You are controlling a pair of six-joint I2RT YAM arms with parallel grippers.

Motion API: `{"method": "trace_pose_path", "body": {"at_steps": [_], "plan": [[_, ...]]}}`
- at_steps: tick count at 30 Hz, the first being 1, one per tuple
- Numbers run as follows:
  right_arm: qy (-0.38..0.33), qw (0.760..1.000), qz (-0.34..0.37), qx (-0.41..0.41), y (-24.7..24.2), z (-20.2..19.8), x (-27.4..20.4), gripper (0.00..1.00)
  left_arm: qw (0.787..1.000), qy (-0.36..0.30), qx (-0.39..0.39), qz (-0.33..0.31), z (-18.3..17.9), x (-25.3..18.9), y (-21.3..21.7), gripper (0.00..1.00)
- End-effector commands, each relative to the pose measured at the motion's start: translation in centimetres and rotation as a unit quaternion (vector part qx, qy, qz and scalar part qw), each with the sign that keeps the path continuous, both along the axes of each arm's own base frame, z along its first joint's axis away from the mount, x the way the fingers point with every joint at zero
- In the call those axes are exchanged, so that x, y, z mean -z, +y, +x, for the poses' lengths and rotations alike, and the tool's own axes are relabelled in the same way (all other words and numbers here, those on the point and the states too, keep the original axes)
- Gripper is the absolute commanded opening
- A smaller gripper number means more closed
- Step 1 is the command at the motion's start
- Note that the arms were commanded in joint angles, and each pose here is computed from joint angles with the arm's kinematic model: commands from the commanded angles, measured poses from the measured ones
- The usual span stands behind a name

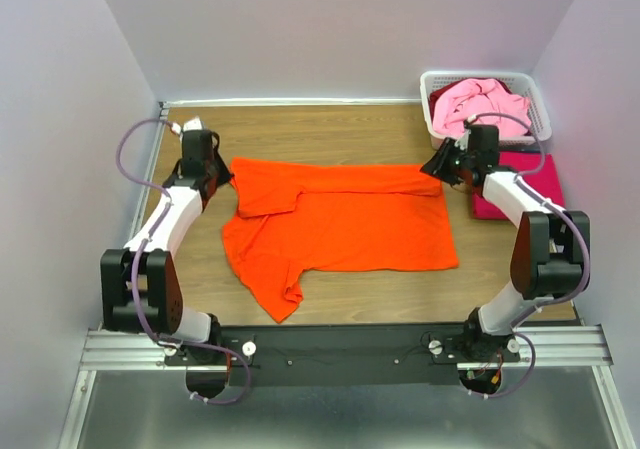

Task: Fold and stack the t-shirts
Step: Fold the tshirt

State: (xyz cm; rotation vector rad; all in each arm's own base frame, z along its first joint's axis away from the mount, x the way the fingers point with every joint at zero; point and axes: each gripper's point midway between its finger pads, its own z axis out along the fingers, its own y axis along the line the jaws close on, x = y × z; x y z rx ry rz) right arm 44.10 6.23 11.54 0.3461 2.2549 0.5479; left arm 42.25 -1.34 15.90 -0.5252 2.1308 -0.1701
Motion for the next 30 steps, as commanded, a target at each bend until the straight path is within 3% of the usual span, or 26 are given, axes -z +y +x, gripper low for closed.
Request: {"method": "trace_pose_path", "body": {"at_steps": [1, 5, 18, 22, 30], "plan": [[0.054, 0.998, 0.008, -0.042, 2.6, -3.8, 2.7, 0.42, 0.995, 0.094, 0.026, -0.016, -5.3, 6.2, -1.6, 0.15], [0.081, 0.995, 0.014, -0.063, 4.3, -6.1, 4.4, 0.42, 0.987, 0.148, 0.055, -0.026, -8.7, 10.6, -3.0, 0.11], [0.147, 0.987, -0.065, 0.023, 0.2, -10.3, 9.4, 0.42, 0.974, 0.223, 0.047, -0.002, -10.6, 15.6, -2.1, 0.06], [0.167, 0.982, -0.079, 0.043, -1.3, -11.3, 10.6, 0.42, 0.975, 0.223, 0.012, 0.01, -11.0, 15.3, -0.9, 0.0], [0.196, 0.974, -0.078, 0.078, -3.2, -13.0, 11.8, 0.42, 0.978, 0.202, -0.06, 0.001, -12.1, 13.9, 2.0, 0.0]]}}
